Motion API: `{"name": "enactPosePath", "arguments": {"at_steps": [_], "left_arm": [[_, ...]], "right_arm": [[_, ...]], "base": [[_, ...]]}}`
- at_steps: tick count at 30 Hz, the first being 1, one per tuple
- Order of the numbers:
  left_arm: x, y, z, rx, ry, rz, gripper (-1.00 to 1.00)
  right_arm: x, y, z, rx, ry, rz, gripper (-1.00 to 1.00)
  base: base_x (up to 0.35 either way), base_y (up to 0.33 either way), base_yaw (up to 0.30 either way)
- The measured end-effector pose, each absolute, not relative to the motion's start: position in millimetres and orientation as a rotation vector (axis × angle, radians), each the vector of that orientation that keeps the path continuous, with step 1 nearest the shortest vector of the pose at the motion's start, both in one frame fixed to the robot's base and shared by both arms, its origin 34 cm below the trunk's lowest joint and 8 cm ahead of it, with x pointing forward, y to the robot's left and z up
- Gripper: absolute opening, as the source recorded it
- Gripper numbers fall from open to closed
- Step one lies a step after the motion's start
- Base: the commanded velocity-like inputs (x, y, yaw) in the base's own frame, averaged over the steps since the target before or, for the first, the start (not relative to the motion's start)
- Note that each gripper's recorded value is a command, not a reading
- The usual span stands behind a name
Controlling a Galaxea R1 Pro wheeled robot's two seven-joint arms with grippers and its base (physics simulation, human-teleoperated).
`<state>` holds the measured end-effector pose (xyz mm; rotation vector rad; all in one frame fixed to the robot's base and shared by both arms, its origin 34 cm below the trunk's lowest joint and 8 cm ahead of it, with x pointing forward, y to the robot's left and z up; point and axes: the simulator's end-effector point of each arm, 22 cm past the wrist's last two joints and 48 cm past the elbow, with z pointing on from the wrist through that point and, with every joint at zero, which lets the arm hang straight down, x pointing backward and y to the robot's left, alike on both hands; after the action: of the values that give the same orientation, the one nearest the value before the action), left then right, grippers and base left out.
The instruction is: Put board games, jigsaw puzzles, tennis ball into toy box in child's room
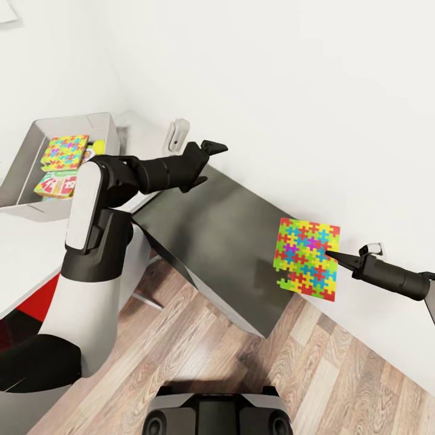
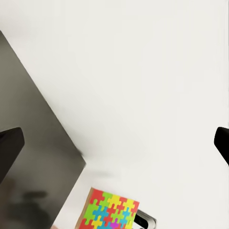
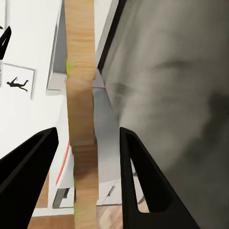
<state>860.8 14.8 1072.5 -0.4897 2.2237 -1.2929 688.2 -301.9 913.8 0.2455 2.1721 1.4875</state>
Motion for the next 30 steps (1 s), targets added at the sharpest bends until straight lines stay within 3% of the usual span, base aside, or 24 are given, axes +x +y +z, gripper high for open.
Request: {"name": "enactPosePath", "arguments": {"at_steps": [30], "left_arm": [[856.0,19.1,1106.1,-0.452,2.188,-1.281,1.00]], "right_arm": [[691.9,-300.2,944.6,0.199,2.128,1.482,-1.00]], "base": [[0.000,0.000,0.000]]}}
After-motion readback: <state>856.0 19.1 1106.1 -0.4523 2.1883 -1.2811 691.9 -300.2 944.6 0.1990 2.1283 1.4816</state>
